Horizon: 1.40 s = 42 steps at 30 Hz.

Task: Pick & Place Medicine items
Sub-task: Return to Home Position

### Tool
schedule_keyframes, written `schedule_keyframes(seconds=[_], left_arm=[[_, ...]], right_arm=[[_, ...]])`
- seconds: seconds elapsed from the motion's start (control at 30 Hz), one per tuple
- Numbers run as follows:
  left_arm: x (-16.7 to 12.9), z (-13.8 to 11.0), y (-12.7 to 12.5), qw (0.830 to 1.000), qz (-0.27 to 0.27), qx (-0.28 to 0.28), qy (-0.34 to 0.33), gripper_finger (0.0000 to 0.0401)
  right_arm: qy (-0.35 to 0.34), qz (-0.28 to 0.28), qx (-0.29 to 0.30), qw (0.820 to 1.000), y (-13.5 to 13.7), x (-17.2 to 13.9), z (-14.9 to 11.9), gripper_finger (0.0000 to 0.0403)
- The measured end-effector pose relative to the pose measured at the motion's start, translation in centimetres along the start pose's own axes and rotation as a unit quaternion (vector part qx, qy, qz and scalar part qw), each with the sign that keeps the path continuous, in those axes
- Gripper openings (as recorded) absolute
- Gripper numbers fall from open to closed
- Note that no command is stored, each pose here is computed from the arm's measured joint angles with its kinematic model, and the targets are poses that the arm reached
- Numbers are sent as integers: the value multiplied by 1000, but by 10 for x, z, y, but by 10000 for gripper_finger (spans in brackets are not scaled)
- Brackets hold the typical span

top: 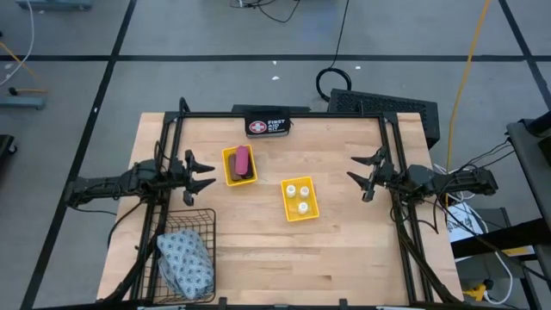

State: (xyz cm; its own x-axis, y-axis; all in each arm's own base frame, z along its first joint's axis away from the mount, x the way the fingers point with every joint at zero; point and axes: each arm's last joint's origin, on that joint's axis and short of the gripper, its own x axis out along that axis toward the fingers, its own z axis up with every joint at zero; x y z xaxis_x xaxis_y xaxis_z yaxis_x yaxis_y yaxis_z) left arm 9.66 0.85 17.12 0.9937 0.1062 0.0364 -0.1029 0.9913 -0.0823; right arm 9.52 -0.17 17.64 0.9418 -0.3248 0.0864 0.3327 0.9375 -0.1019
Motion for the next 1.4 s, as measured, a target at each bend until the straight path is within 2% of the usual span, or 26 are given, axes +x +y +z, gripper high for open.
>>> schedule_keyframes(seconds=[1.4], left_arm=[[0, 0, 0, 1000, 0, -1, -1, 198]], right_arm=[[-1, 0, 1, 1000, 0, 0, 0, 227]])
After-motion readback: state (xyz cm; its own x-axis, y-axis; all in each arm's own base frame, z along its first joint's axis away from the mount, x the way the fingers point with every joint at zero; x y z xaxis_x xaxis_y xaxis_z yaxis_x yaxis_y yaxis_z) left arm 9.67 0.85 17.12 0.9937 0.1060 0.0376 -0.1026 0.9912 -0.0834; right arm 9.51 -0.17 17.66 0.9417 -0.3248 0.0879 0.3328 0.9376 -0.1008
